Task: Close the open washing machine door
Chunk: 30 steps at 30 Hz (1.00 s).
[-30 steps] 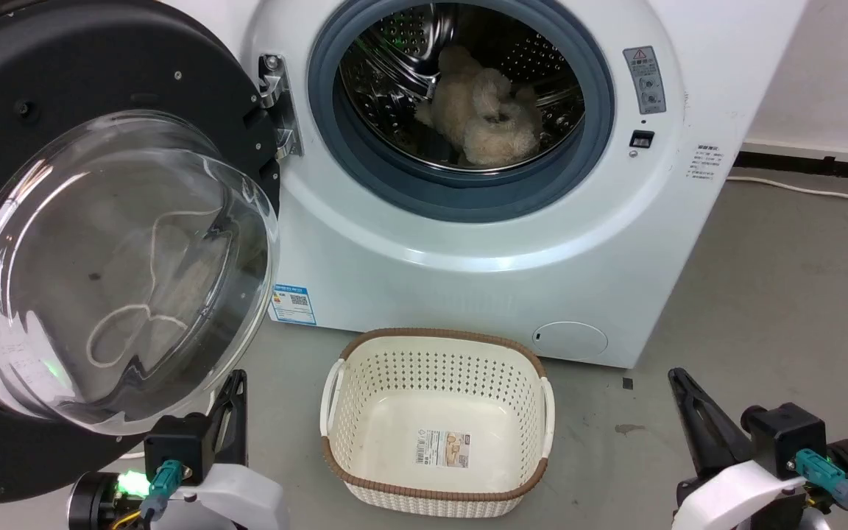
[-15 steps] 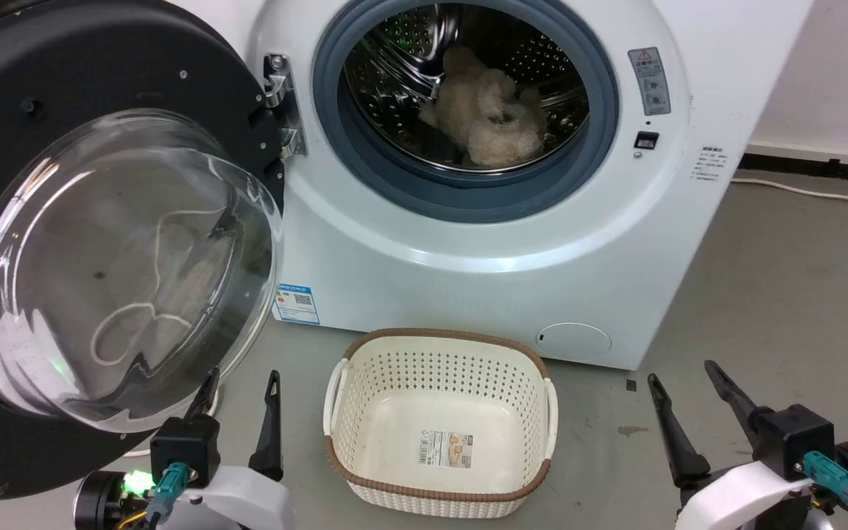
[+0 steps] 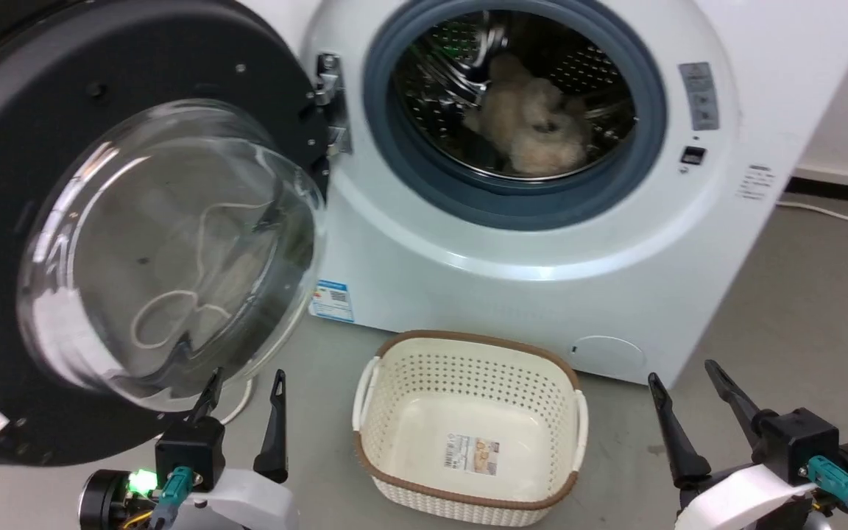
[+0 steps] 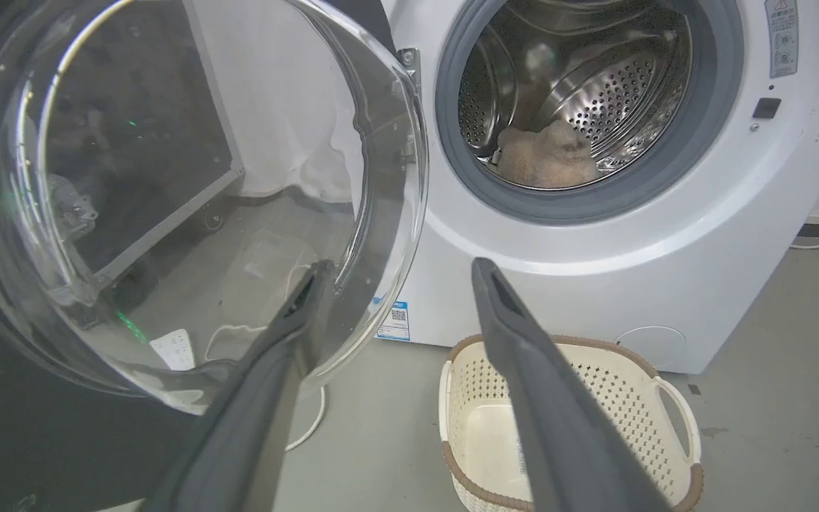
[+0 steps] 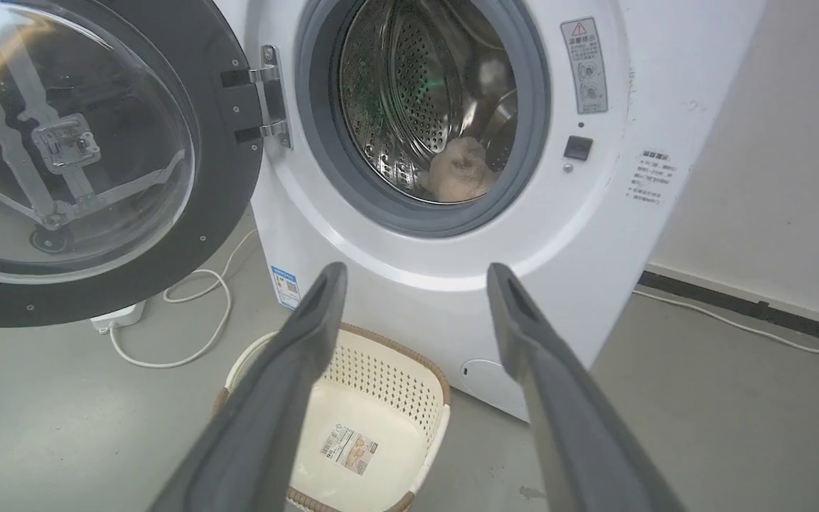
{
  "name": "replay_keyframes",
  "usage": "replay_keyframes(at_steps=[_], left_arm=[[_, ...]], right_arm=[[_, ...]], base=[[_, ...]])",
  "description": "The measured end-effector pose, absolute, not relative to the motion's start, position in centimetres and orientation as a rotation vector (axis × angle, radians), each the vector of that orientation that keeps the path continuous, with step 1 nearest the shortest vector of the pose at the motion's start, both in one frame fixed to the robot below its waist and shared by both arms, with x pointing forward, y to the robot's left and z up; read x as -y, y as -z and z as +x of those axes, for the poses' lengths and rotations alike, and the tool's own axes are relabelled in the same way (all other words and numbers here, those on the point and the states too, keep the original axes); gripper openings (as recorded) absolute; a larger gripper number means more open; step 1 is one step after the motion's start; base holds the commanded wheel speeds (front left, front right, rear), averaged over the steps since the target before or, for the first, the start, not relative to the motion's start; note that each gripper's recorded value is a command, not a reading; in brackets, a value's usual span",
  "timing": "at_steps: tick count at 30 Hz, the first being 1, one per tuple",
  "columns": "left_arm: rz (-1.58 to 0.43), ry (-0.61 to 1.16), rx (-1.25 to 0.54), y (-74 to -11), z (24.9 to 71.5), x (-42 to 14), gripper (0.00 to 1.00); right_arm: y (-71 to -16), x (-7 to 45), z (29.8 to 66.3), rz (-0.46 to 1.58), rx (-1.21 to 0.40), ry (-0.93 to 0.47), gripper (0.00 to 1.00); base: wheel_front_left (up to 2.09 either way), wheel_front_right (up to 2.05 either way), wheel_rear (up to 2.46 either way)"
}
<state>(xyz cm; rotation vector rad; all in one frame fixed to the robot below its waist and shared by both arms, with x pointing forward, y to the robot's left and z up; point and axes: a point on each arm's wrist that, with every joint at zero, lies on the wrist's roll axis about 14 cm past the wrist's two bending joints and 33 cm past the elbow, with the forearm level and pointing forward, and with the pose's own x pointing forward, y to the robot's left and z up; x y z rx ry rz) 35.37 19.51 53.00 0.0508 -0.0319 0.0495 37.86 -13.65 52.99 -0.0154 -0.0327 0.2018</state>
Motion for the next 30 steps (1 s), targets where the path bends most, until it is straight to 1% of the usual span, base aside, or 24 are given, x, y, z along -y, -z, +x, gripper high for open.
replay_keyframes(at_steps=[2,15,30], left_arm=[[0.053,-0.077,0.043,-53.2,34.7,-20.4,1.0],[0.06,-0.164,0.059,-53.3,32.9,-22.8,1.0],[0.069,-0.254,0.092,-53.8,31.0,-25.0,1.0]], right_arm=[[-53.1,12.2,38.1,-0.013,0.041,-0.244,1.0],[-52.3,7.7,38.5,0.004,0.03,-0.384,1.0],[-52.5,4.1,38.9,0.024,0.049,-0.502,1.0]], base=[[0.0,0.0,0.0],[0.0,0.0,0.0],[0.0,0.0,0.0]])
